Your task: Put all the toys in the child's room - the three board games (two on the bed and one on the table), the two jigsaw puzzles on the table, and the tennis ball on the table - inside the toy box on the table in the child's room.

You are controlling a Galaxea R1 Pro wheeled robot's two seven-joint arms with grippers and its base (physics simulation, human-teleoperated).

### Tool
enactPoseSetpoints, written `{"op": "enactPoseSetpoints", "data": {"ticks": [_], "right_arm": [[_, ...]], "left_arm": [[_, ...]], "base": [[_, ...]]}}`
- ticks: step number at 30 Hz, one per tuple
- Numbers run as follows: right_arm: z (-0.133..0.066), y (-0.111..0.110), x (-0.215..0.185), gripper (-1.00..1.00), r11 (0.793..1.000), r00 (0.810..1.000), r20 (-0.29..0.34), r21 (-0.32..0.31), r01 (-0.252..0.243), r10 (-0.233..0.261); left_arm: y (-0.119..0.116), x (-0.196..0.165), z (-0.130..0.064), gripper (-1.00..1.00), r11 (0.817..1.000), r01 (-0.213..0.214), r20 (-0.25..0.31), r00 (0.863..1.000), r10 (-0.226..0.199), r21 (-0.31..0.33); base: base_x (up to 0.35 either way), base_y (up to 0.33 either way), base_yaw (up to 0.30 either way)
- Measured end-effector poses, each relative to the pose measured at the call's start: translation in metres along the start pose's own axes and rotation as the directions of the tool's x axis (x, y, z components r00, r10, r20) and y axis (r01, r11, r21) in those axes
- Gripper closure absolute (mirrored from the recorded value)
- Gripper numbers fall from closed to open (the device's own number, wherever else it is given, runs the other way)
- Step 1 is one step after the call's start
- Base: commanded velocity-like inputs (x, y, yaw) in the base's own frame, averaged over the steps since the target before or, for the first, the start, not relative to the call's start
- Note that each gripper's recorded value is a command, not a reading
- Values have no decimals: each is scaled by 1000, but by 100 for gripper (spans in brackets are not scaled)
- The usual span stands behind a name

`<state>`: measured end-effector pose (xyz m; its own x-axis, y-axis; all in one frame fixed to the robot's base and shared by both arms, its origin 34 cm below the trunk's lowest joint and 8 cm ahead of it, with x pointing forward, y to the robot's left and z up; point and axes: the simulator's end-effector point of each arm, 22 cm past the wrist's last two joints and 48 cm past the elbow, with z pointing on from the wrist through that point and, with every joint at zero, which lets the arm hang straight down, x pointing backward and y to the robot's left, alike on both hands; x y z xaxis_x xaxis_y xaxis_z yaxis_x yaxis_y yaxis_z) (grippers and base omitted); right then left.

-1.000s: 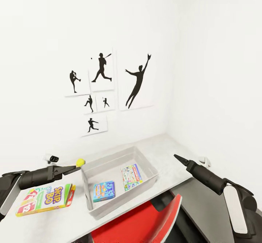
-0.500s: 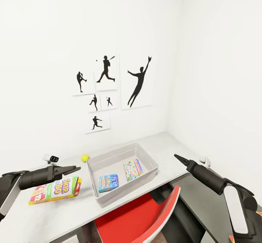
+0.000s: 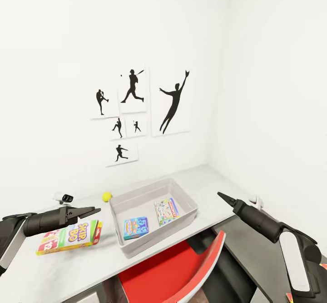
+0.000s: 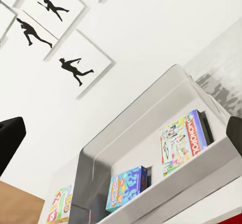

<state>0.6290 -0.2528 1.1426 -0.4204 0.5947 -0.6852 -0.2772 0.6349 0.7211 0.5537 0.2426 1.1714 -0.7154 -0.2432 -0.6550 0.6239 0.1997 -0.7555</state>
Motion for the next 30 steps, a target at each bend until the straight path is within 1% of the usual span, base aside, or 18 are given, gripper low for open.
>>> {"op": "enactPoseSetpoints", "data": {"ticks": [9, 16, 19, 30], "right_arm": [[0, 0, 0, -100, 1000, 1000, 0, -2, -1, 1], [0, 1, 0, -100, 1000, 1000, 0, -2, 0, 0], [0, 1, 0, -100, 1000, 1000, 1, -2, 0, 0], [-1, 0, -1, -100, 1000, 1000, 4, -1, -2, 2]], "left_arm": [[0, 0, 0, -100, 1000, 0, 0, 1000, 0, 0], [0, 0, 0, -100, 1000, 0, 1, 1000, 0, 1], [0, 0, 0, -100, 1000, 1, 0, 1000, -1, 1], [0, 0, 0, -100, 1000, 0, 0, 1000, 0, 1]], "base": [[-21, 53, 19], [-1, 3, 231], [0, 1, 137], [0, 0, 22]]}}
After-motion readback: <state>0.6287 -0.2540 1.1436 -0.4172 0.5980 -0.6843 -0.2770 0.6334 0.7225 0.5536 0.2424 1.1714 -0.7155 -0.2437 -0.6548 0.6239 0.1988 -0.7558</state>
